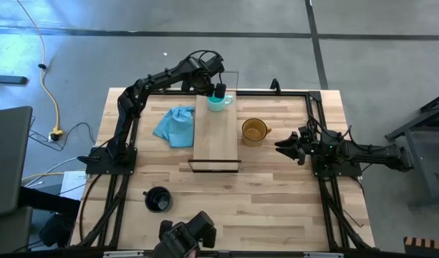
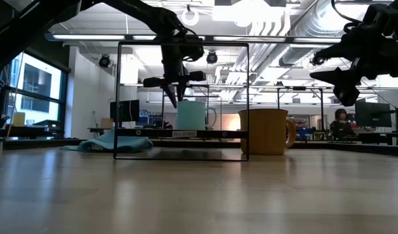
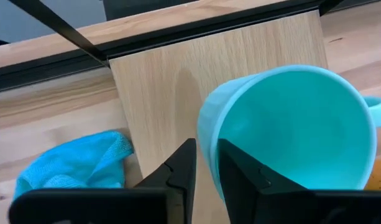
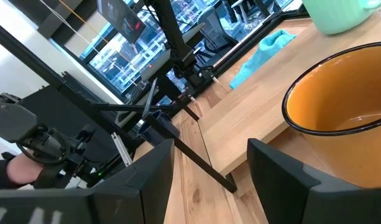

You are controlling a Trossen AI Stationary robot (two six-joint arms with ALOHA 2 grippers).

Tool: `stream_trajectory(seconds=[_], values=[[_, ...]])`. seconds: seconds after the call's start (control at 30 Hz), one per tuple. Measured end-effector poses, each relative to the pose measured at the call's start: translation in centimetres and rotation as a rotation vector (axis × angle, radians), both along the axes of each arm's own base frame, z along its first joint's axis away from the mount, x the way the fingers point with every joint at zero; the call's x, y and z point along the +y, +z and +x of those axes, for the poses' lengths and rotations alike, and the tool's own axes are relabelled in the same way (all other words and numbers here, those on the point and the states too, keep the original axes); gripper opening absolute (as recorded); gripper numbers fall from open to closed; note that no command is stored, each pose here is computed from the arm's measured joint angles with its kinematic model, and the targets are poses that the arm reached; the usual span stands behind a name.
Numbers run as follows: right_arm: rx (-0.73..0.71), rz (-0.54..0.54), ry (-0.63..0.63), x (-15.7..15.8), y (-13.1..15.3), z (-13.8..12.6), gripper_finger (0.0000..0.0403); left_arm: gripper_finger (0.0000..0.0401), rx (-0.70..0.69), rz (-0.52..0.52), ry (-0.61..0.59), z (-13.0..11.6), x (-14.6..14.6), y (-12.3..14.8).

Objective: Stack small to large cups/mugs on shelf
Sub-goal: Put the light blue mug on the shelf

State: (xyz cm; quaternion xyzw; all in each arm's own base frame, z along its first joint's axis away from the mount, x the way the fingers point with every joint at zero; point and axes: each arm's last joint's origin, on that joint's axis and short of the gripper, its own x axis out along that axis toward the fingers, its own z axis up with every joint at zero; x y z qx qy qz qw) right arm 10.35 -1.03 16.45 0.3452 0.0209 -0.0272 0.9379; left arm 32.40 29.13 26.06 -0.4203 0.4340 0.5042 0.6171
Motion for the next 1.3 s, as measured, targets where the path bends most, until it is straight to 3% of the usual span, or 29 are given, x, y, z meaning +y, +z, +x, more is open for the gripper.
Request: stream_trajectory(seconds=[0.23,0.43,0.8,1.1,1.3], values=[[0.0,0.0,0.0,0.0,0.0,0.0,0.0195,0.0005,0.004,0.007,-0.028,0.03,0.03,0.01],[0.0,0.0,0.0,0.0,0.0,0.0,0.0195,0.0022,0.002,0.008,-0.028,0.05,0.05,0.02],[0.0,0.0,0.0,0.0,0.0,0.0,0.0195,0.0011,-0.037,0.026,-0.028,0.36,0.27,0.13],[0.0,0.0,0.0,0.0,0.0,0.0,0.0195,0.0045,-0.044,0.019,-0.03,0.38,0.25,0.13],[0.0,0.0,0.0,0.0,0.0,0.0,0.0195,0.0043,-0.025,0.004,-0.029,0.19,0.13,0.06]])
